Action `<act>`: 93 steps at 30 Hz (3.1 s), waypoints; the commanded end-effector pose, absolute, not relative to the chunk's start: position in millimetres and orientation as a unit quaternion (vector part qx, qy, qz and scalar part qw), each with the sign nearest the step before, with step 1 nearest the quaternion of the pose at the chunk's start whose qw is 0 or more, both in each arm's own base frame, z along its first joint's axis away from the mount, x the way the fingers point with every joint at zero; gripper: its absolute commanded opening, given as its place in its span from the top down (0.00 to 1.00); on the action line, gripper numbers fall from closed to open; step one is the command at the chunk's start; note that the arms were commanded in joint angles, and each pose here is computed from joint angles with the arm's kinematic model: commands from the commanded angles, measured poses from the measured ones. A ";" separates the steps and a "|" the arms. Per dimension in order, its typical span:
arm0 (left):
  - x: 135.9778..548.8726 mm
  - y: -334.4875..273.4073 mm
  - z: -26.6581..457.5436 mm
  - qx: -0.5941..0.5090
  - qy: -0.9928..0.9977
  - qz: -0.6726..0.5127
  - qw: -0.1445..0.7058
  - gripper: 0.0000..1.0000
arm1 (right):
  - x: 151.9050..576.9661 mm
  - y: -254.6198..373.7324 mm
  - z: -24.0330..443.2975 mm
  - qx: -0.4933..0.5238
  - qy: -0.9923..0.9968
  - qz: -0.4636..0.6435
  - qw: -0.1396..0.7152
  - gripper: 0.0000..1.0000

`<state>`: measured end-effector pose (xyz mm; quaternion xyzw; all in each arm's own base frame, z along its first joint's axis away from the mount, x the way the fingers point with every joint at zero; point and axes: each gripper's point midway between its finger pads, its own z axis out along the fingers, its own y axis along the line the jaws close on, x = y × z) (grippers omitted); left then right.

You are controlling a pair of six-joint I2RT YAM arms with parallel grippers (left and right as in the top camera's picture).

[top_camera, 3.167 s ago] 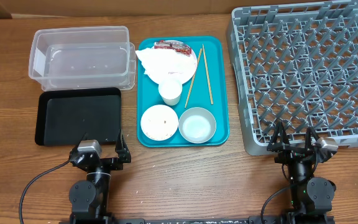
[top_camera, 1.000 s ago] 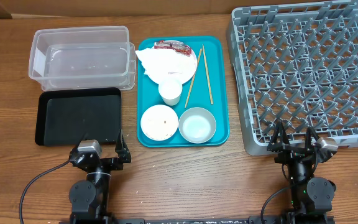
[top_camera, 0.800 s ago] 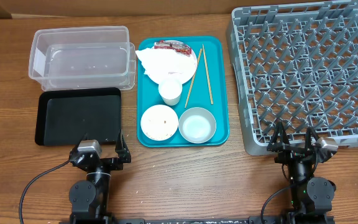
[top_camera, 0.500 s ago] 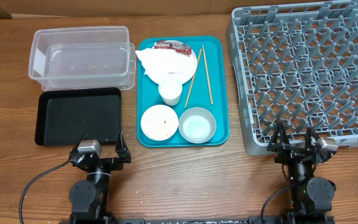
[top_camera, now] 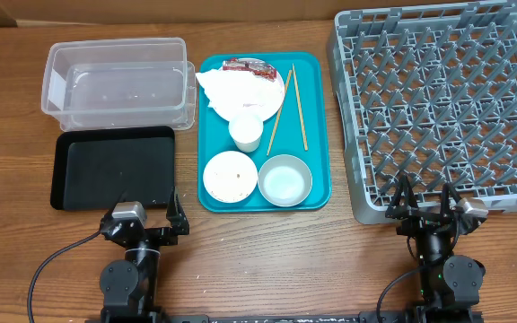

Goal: Sort waste into correct bins and load items into the dishwasher

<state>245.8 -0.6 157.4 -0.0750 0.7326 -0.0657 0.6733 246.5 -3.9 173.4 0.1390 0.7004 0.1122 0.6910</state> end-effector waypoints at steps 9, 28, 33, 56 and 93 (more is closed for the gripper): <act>246.1 3.1 160.5 -0.076 0.725 -0.053 0.683 0.00 | 246.5 -1.6 177.1 0.135 0.692 0.119 0.699 0.00; 239.7 -24.9 251.7 0.041 0.690 -0.056 0.721 0.00 | 228.7 28.1 248.3 0.043 0.666 0.161 0.727 0.00; 256.4 -30.1 276.0 0.054 0.722 -0.063 0.687 0.00 | 226.6 29.7 273.3 0.034 0.679 0.156 0.716 0.00; 453.1 -138.5 332.8 0.215 0.890 -0.115 0.386 0.00 | 297.8 57.0 303.4 0.026 0.877 0.184 0.443 0.00; 567.7 -192.1 45.2 0.321 0.916 -0.045 0.237 0.01 | 316.5 66.0 219.4 0.054 0.938 0.198 0.280 0.00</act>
